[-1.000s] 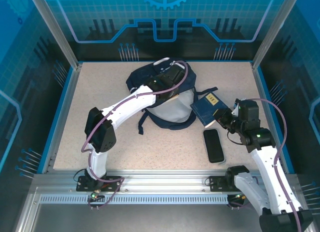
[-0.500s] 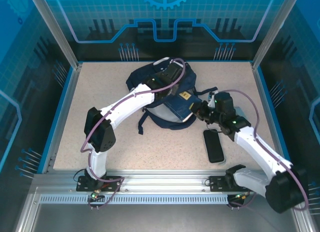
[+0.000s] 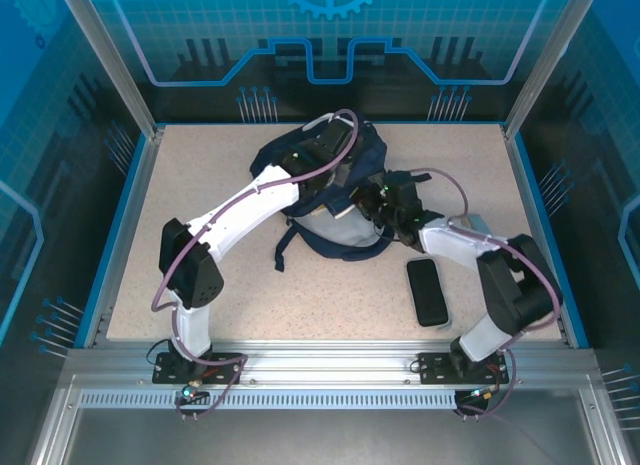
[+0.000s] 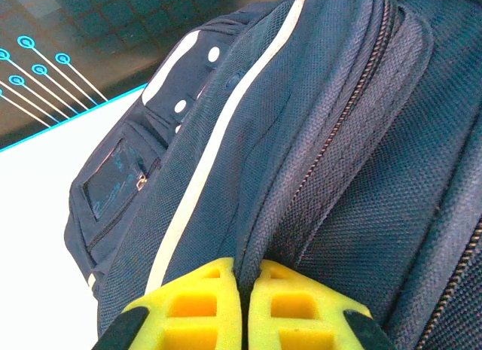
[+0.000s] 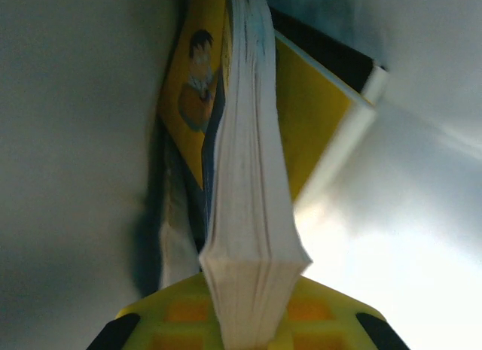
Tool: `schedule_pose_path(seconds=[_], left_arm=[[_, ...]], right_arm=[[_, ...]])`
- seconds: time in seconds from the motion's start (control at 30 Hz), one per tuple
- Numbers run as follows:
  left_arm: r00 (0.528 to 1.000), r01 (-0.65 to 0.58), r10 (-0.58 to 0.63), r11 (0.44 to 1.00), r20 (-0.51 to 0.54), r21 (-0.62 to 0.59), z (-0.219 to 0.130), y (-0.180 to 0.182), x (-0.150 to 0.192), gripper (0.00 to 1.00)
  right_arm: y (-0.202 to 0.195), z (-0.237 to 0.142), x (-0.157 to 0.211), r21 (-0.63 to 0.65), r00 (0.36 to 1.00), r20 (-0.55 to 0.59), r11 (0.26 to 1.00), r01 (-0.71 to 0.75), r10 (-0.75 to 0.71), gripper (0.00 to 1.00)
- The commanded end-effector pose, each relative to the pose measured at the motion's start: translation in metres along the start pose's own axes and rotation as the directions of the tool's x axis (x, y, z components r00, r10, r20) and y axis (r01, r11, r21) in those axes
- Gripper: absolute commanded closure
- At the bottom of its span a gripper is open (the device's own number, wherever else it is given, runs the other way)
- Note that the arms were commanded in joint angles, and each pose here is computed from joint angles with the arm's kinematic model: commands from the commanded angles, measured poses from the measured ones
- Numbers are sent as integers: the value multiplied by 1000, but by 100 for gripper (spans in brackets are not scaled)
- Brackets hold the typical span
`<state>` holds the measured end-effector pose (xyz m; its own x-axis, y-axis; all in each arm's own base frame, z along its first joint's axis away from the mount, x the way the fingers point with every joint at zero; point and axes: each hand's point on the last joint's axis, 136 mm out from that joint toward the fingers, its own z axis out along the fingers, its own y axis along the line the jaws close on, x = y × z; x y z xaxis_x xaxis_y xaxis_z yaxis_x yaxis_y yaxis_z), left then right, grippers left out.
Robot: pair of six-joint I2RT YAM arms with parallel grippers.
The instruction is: Pack books, pencil case, and school supplies into a backpack
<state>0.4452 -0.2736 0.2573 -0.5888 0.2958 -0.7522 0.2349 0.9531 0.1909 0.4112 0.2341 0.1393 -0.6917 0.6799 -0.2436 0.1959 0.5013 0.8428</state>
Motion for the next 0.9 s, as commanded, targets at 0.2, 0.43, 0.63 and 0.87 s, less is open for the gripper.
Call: schedule_pose_path(seconds=[0.2, 0.43, 0.63, 0.87], left_arm=[[971, 213, -220, 974, 94, 77, -33, 27, -40, 100], [963, 258, -265, 959, 54, 117, -27, 30, -34, 100], [957, 278, -287, 950, 43, 144, -24, 29, -33, 100], [956, 285, -292, 931, -5, 227, -18, 16, -27, 100]], right_arm=[[40, 74, 1, -153, 996, -51, 985, -85, 78, 82], [35, 70, 10, -118, 994, -96, 992, -54, 43, 44], [10, 33, 14, -49, 991, -122, 997, -56, 49, 36], [-40, -27, 13, 69, 983, -178, 997, -28, 40, 35]])
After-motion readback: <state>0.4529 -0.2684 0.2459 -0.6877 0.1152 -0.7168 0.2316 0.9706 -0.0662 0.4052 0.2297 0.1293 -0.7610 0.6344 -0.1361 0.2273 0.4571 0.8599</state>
